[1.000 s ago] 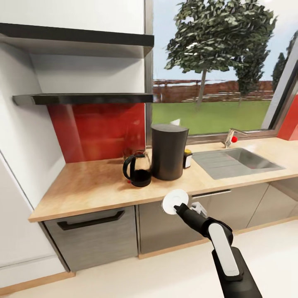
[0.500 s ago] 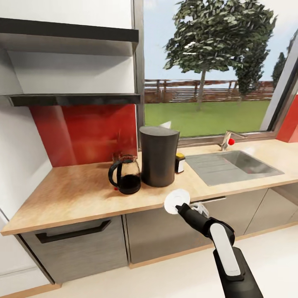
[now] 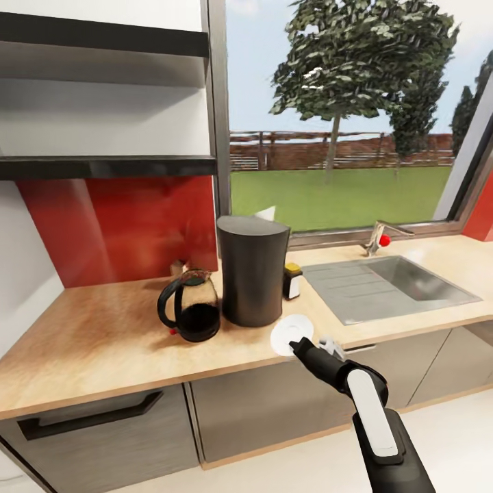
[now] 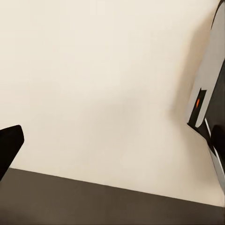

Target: Set up a coffee station on the kitchen countertop: keep the coffee maker on the countertop, move the bottle of coffee from the kitchen shelf to the counter next to the coffee maker, place a paper coffee filter on top of the coffee maker, put the saucer next to the coffee maker with the coffee cup on the saucer, and place the electric kettle next to the coffee maker.

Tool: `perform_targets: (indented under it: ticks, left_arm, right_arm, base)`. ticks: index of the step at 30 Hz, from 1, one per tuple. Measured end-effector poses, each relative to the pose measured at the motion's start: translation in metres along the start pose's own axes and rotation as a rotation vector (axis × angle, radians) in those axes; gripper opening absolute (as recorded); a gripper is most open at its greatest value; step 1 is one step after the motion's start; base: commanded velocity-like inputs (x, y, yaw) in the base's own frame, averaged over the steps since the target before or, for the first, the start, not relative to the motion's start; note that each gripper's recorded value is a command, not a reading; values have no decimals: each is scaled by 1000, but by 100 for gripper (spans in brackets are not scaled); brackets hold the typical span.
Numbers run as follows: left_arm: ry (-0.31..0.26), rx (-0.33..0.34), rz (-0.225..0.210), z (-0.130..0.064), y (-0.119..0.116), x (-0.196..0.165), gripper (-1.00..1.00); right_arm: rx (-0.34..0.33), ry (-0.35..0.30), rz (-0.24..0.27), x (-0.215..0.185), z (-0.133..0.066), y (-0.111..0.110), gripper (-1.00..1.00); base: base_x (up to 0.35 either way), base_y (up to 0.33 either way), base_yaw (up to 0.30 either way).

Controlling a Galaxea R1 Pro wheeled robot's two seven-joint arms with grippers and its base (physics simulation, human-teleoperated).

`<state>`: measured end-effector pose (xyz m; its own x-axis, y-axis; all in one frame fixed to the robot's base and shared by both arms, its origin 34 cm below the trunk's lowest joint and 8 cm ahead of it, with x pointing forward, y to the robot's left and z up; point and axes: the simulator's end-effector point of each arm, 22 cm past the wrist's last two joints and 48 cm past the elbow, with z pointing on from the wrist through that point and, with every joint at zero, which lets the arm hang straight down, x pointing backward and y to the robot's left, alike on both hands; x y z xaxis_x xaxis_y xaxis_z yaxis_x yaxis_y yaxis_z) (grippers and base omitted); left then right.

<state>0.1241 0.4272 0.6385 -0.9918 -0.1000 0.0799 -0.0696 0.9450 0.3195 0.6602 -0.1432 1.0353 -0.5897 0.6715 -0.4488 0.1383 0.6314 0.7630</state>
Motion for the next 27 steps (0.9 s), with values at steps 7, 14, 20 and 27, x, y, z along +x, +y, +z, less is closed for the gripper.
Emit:
perform_targets:
  ticks: [7, 14, 20, 27]
  left_arm:
    - [4, 2, 1, 0, -1, 2, 100]
    - [9, -119, 28, -1, 25, 5, 100]
    - [44, -133, 47, -1, 25, 22, 100]
    - [50, -133, 49, -1, 25, 25, 100]
  right_arm:
    - [1, 8, 0, 2, 0, 0, -100]
    - [17, -10, 20, -6, -2, -11, -100]
    - [50, -40, 70, -20, -7, -33, -100]
    - [64, -25, 79, -14, -3, -40, -100]
  base:
    - [331, -7, 0]
    - [290, -128, 0]
    - [84, -40, 0]
    - [2, -1, 0]
